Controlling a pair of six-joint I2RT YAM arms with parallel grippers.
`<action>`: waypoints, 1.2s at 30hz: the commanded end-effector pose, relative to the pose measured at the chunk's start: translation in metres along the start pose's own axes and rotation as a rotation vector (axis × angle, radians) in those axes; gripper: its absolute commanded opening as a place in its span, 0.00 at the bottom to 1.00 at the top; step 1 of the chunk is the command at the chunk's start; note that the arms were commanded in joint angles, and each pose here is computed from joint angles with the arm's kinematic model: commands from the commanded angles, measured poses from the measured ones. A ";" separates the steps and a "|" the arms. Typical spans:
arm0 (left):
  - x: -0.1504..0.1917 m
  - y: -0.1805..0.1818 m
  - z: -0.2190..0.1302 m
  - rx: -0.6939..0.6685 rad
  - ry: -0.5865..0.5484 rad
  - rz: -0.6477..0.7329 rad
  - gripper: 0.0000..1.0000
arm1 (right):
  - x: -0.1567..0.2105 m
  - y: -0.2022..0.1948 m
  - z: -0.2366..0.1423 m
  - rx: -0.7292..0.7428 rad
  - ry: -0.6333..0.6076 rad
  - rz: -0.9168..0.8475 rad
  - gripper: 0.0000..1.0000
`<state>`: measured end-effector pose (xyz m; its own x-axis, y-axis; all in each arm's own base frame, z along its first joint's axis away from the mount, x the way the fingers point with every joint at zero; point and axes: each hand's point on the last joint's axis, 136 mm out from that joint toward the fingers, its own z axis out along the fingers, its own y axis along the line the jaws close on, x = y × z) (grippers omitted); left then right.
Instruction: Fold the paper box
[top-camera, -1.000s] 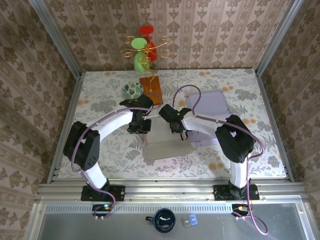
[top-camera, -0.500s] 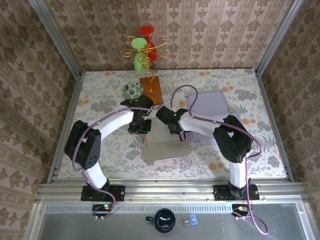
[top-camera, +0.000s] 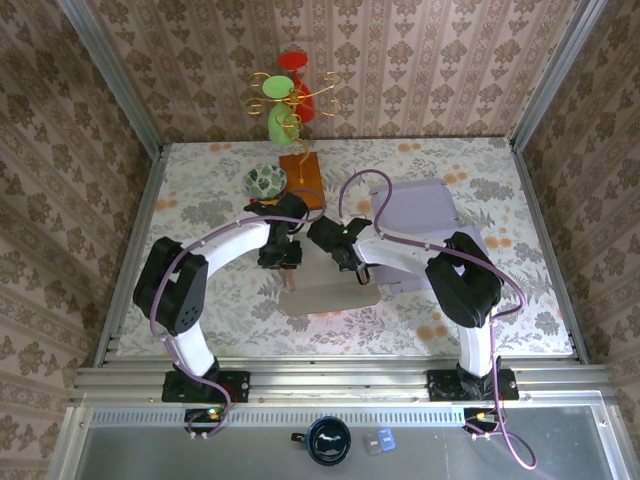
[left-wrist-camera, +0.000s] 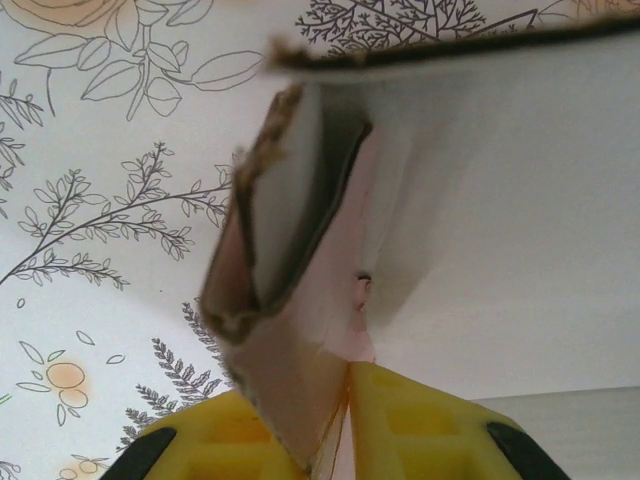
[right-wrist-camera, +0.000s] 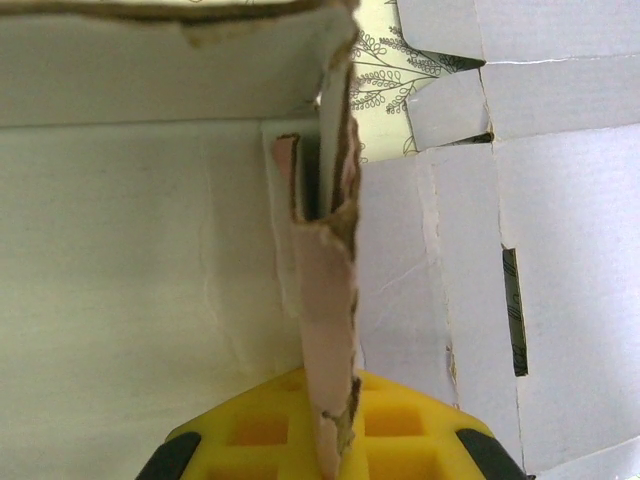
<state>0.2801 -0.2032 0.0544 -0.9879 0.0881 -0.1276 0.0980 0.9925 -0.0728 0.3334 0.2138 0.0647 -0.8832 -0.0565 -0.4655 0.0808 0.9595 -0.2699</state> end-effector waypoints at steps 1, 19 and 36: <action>0.012 0.012 0.012 -0.062 0.044 -0.007 0.19 | -0.007 -0.006 -0.004 0.053 -0.036 0.016 0.00; 0.018 0.030 0.006 -0.269 -0.023 -0.042 0.08 | -0.005 -0.007 -0.007 0.054 -0.053 0.029 0.00; 0.021 0.025 0.010 -0.319 -0.073 -0.058 0.00 | 0.001 -0.002 -0.006 0.039 -0.051 0.040 0.00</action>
<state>0.2797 -0.1995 0.0527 -0.9745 -0.0058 -0.2243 -0.0206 0.9978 0.0636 0.3285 0.2196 0.0655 -0.8737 -0.0420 -0.4847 0.0996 0.9597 -0.2628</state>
